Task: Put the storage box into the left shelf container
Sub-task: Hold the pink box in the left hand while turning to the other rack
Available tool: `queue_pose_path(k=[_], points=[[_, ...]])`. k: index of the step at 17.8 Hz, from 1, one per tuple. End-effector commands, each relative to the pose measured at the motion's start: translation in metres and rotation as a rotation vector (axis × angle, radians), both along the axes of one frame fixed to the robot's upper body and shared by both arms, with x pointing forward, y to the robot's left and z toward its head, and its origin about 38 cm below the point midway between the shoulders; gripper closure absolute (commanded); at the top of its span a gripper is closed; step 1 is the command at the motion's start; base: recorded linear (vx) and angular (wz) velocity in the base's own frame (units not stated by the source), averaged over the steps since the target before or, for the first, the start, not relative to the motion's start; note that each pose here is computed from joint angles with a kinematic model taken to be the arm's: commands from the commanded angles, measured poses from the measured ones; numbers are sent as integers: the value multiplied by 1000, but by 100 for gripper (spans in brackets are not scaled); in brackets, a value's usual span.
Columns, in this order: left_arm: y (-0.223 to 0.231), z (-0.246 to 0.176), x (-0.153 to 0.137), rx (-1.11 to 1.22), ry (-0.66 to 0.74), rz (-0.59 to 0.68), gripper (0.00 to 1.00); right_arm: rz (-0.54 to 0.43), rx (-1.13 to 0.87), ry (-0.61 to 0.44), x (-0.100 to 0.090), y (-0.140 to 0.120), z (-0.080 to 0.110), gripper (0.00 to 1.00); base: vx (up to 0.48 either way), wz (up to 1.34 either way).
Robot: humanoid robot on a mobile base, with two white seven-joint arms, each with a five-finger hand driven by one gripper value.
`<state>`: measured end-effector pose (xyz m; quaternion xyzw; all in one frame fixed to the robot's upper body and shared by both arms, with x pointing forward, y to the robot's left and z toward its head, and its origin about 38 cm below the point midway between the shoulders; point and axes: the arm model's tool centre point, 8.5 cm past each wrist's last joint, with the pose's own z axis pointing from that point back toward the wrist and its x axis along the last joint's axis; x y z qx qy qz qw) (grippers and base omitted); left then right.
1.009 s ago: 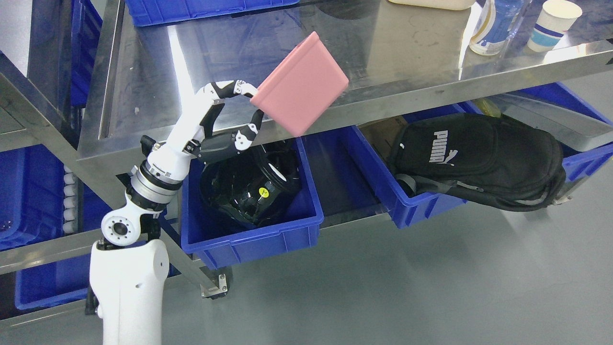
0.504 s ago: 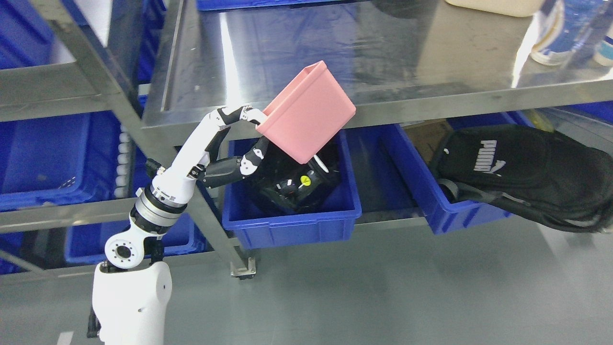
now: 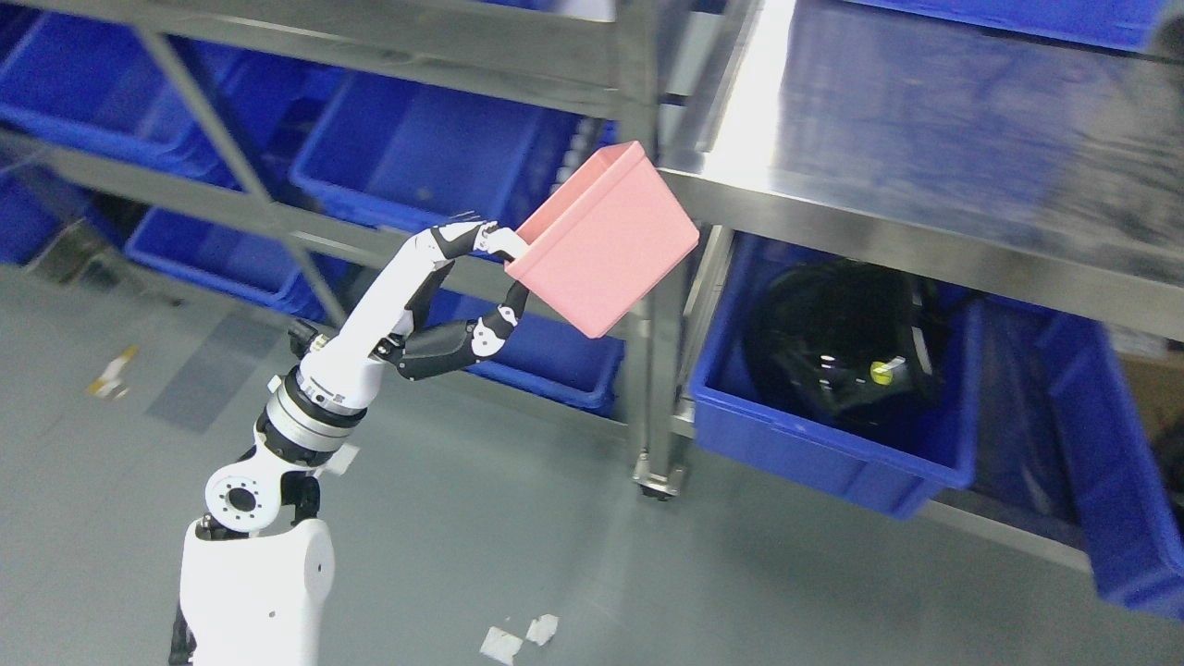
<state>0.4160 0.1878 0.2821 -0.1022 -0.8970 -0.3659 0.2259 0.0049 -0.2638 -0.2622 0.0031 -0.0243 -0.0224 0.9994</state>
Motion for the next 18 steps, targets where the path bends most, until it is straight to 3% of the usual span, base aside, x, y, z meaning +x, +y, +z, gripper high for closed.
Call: queue_pose_path(k=[1, 10, 18], points=[[5, -12, -9, 17, 13, 7, 99, 5, 158, 0, -10, 3, 2, 0, -26, 1174], [19, -13, -9, -3, 8, 48, 98, 5, 158, 0, -10, 3, 2, 0, 51, 1459], [22, -9, -9, -8, -12, 59, 98, 5, 158, 0, -10, 3, 2, 0, 207, 854]])
